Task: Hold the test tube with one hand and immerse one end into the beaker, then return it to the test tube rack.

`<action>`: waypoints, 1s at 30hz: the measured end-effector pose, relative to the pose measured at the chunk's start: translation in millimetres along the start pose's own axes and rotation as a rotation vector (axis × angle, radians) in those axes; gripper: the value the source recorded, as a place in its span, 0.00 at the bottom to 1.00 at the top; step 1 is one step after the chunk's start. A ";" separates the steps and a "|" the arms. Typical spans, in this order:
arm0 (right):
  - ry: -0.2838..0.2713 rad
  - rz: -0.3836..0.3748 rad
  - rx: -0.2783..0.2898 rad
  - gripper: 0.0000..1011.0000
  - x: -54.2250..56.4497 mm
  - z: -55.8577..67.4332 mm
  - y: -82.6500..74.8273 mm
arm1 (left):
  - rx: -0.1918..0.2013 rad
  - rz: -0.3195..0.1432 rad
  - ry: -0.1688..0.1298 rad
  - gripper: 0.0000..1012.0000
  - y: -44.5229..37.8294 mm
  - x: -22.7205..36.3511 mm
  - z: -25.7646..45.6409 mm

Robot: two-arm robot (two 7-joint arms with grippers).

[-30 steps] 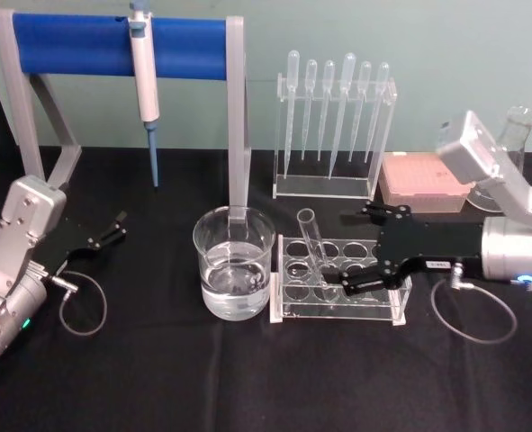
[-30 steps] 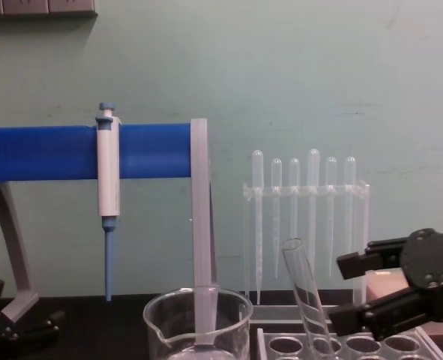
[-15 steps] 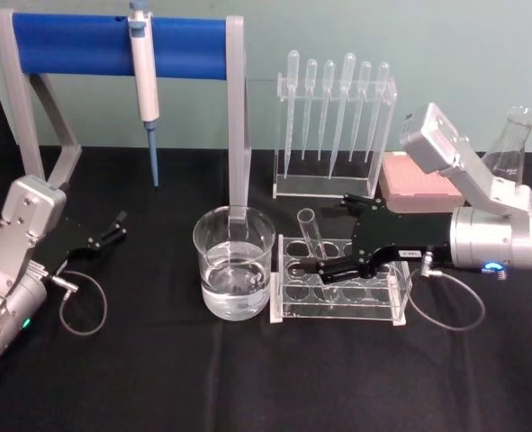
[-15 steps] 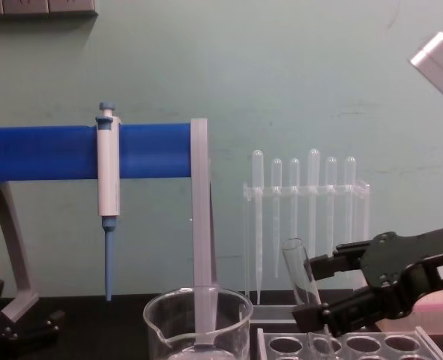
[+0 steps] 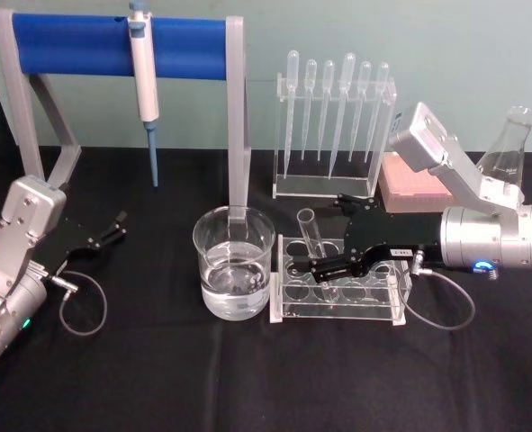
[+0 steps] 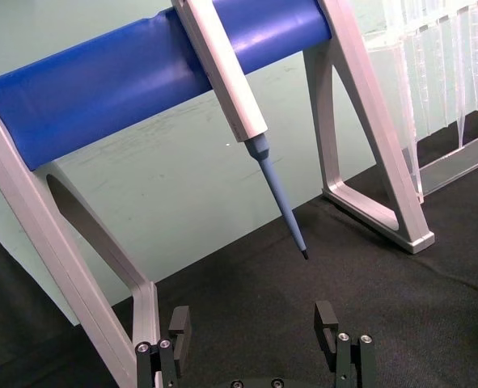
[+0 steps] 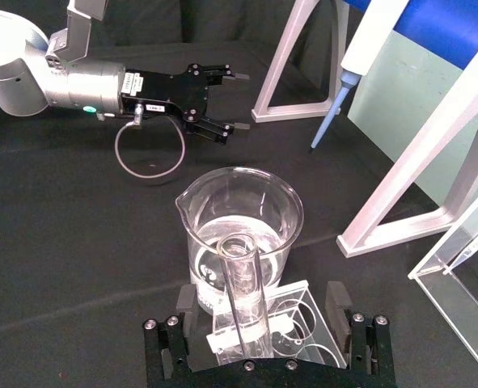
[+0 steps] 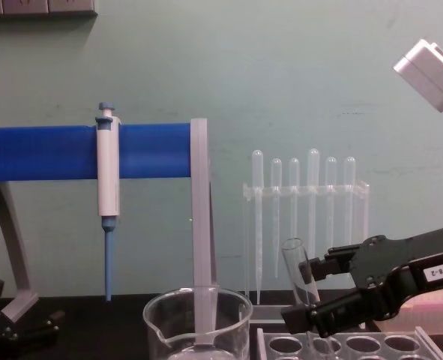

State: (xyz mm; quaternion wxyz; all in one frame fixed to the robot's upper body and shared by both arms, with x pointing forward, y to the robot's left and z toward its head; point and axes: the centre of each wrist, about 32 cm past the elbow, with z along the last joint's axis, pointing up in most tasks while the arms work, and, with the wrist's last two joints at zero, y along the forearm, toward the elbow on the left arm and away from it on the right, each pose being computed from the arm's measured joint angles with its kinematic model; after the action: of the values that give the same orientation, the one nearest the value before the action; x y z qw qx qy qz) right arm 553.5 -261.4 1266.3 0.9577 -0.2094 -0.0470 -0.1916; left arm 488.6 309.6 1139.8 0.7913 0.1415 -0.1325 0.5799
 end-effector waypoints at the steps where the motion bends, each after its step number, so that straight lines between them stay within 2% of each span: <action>1: 0.000 0.000 0.000 0.99 0.0 0.0 -0.1 | 0.000 0.000 0.000 0.99 0.0 0.0 0.0; 7: -0.002 0.000 0.002 0.91 0.0 0.1 -0.6 | 0.000 0.000 0.000 0.99 0.0 0.0 0.0; 10: -0.002 0.001 0.003 0.83 0.0 0.1 -0.7 | 0.000 0.000 0.000 0.99 0.0 0.0 0.0; 15: -0.003 0.001 0.004 0.69 -0.1 0.1 -0.8 | 0.000 0.000 0.000 0.99 0.0 0.0 0.0; 16: -0.003 0.002 0.004 0.62 -0.1 0.1 -0.9 | 0.000 0.000 0.000 0.99 0.0 0.0 0.0; 19: -0.004 0.001 0.004 0.57 -0.1 0.1 -1.0 | 0.000 0.000 0.000 0.99 0.0 0.0 0.0; 22: -0.004 0.002 0.004 0.42 0.0 0.1 -1.2 | 0.000 0.000 0.000 0.99 0.0 0.0 0.0; 24: -0.004 0.002 0.004 0.39 0.0 0.1 -1.2 | 0.000 0.000 0.000 0.99 0.0 0.0 0.0; 26: -0.004 0.002 0.004 0.30 0.0 0.1 -1.2 | 0.000 0.000 0.000 0.99 0.0 0.0 0.0; 30: -0.004 0.002 0.005 0.22 0.0 0.1 -1.3 | 0.000 0.000 0.000 0.99 0.0 0.0 0.0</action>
State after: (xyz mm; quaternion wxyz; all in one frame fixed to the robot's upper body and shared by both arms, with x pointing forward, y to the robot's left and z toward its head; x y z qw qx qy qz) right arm 553.0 -262.4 1266.9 0.9583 -0.2077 -0.0494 -0.1900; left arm 488.6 309.7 1139.8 0.7913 0.1415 -0.1324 0.5799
